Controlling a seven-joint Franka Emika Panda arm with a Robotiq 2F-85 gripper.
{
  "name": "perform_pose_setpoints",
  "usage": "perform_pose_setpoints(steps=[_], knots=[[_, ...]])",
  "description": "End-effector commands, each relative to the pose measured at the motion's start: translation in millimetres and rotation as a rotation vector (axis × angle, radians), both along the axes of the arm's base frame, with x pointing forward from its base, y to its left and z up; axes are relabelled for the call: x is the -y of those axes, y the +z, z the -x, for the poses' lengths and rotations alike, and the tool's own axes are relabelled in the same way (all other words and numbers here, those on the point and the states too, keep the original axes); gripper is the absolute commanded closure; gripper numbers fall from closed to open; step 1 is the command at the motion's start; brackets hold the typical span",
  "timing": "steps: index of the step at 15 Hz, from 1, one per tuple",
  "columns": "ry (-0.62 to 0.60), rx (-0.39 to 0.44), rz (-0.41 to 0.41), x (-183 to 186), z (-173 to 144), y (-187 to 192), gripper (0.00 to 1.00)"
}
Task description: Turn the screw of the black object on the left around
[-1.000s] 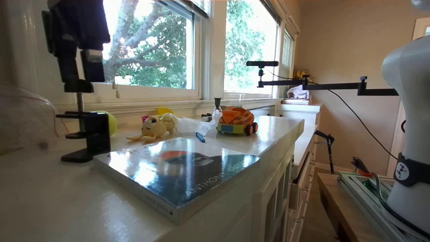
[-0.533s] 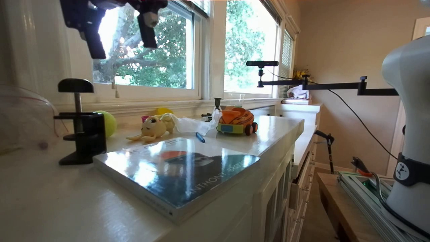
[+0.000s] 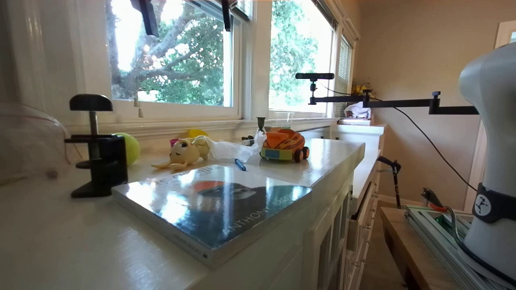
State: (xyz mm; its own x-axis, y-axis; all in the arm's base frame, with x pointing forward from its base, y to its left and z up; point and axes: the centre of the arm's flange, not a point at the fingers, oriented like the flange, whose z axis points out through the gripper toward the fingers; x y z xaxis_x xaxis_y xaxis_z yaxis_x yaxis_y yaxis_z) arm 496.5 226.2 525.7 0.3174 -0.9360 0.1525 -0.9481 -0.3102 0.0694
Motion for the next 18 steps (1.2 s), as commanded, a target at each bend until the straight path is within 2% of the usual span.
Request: perform_pose_setpoints(steps=[1,9,14,18], knots=[[0.195,0.011,-0.041,29,31,1,0.0],[0.536,0.006,-0.201,61,36,0,0.0],[0.624,0.005,-0.301,66,31,-3,0.0],[0.646,-0.001,-0.363,66,29,-9,0.0]])
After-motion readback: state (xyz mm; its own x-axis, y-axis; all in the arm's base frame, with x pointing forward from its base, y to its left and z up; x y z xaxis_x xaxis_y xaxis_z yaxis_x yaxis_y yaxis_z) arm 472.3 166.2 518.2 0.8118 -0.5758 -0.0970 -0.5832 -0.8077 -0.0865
